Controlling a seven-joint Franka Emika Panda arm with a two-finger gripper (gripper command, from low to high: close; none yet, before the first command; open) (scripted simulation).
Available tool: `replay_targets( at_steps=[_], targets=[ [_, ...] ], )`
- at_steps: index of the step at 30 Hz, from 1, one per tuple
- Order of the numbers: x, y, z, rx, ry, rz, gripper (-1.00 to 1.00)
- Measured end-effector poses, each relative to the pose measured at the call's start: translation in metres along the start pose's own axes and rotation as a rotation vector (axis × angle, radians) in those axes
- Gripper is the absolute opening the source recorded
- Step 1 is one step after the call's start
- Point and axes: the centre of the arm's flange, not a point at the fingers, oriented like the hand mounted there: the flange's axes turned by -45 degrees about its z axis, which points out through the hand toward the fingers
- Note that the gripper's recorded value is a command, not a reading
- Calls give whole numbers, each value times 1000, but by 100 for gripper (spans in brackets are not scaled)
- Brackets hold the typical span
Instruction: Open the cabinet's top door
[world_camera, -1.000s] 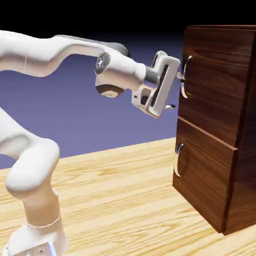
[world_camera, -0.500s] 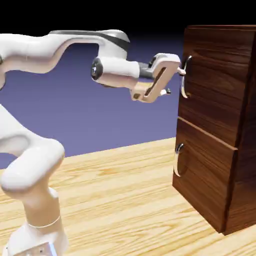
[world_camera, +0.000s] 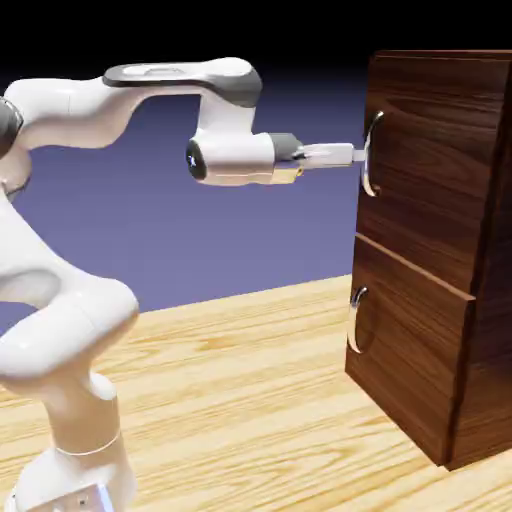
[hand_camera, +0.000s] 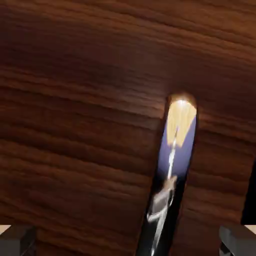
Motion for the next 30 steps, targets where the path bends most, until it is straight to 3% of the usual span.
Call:
replay_targets(
  at_steps=[4, 9, 10, 30],
  targets=[
    [4, 10, 5, 7, -19, 101, 0],
    [3, 10, 54, 7, -19, 100, 0],
    [3, 10, 55, 7, -19, 101, -100],
    [7, -25, 3, -197, -30, 96, -100]
  ],
)
